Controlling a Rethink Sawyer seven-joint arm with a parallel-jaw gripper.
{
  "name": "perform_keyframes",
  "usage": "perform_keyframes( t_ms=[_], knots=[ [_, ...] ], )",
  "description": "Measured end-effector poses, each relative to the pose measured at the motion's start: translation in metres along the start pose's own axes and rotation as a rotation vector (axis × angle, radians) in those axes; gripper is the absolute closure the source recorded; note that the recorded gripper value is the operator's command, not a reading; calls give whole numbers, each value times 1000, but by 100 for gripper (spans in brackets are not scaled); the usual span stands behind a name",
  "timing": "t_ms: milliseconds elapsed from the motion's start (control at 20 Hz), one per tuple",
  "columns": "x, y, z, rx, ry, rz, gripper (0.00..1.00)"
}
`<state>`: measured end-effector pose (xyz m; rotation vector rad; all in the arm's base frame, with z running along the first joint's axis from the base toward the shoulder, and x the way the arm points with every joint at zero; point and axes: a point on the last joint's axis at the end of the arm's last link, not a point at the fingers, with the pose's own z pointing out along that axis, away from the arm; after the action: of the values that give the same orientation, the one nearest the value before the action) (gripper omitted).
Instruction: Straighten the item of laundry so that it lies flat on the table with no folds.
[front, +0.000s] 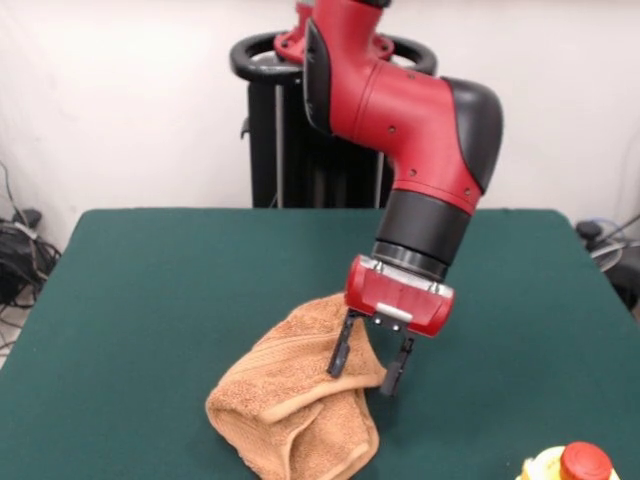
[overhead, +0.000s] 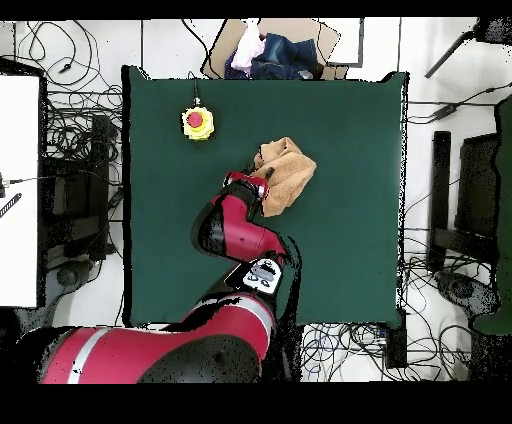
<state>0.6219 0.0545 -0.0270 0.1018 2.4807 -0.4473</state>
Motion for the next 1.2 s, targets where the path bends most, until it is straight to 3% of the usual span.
perform_keyframes(
  t_ms=[450, 750, 1200],
  knots=[
    [-7, -15, 3, 14, -4, 21, 0],
    [-26, -39, 5, 26, -28, 42, 0],
    [-67, -109, 29, 11, -107, -26, 0]
  ],
)
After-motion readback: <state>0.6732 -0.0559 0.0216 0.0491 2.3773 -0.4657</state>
